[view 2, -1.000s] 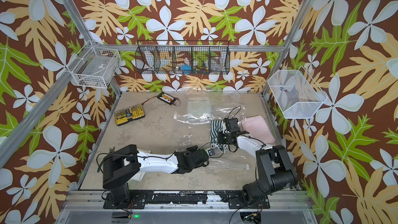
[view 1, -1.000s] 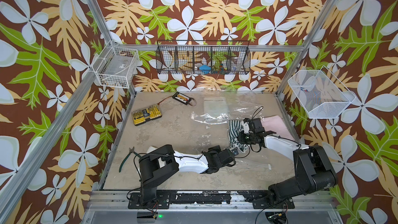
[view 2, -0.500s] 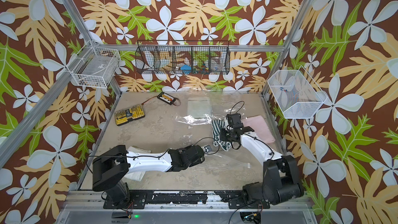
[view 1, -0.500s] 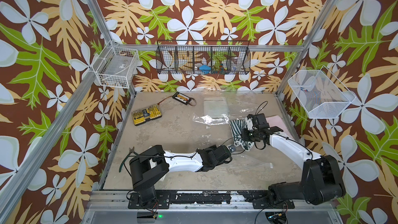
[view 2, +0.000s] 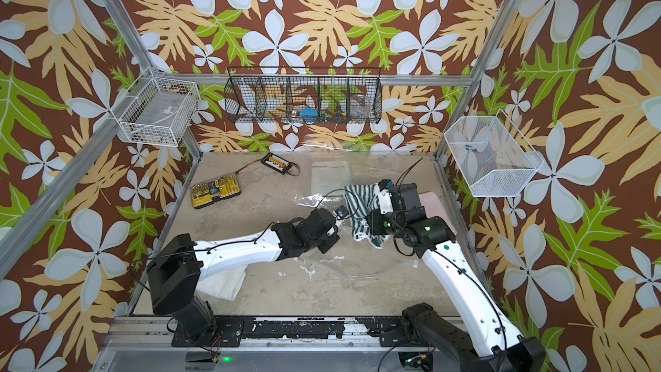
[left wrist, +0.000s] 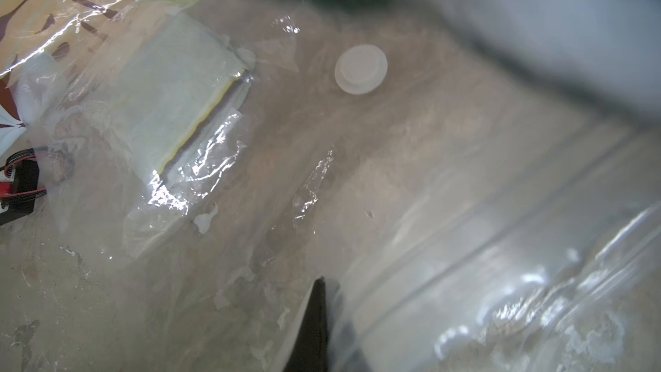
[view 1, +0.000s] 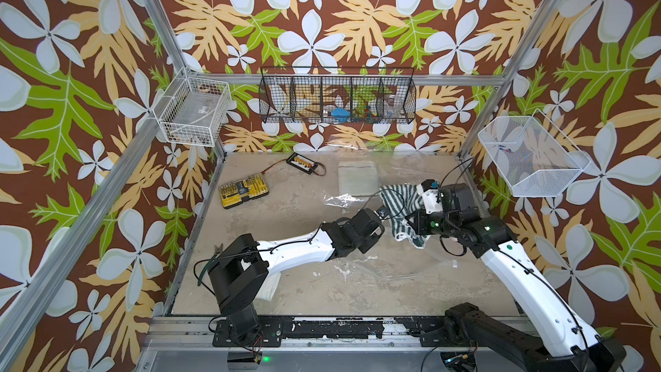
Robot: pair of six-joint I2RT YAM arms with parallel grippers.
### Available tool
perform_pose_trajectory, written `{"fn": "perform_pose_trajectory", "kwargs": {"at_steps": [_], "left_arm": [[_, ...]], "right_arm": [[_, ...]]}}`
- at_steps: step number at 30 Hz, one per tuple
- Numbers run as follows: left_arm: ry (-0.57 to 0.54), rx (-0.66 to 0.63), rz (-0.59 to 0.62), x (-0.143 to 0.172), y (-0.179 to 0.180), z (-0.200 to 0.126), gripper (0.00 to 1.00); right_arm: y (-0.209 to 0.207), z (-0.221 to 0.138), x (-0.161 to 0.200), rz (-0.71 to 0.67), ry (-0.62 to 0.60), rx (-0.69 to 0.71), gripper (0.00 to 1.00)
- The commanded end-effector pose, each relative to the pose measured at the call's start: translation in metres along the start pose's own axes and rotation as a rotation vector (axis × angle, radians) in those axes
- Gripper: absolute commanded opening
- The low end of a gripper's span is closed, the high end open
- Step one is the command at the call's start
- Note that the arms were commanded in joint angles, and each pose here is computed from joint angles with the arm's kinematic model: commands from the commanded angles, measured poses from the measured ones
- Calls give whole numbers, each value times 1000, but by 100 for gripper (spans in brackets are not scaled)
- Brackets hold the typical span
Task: Place the folded towel into the vacuum bag
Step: Place the towel in the vacuum bag.
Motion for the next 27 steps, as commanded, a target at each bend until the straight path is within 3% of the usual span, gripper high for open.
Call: {"fn": "perform_pose_trajectory", "kwargs": {"at_steps": [1, 5, 8, 15, 19, 22, 27], "left_arm": [[24, 94, -84, -9, -3, 3, 0], [20, 117, -134, -22, 3, 8, 0], [-4, 133, -155, -34, 5, 5, 0], [-72, 143, -176, -62, 9, -15, 0], [-103, 146, -166, -69, 11, -30, 0], [-114, 196, -153, -66, 8, -42, 0], [-118, 307, -121, -45, -11, -58, 0]], "right_arm": [[22, -10, 15, -19, 30, -136, 1], [43, -20, 31, -6, -3, -295, 0], [52, -1, 56, 27, 34, -358, 0], [28, 64, 113, 81, 197, -202, 0], [14, 82, 132, 96, 296, -106, 0], [7, 87, 133, 110, 324, -25, 0], [12, 79, 101, 109, 224, 4, 0]]}}
Point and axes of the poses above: each gripper's point midway between its finger pads, its own z axis out along the fingers, its own y axis along the line the jaws close on, x = y × z, the point moved 7 cm from there along -z, back along the fingers, and after that the axes turned 6 degrees about -z, right-handed, at the moved point
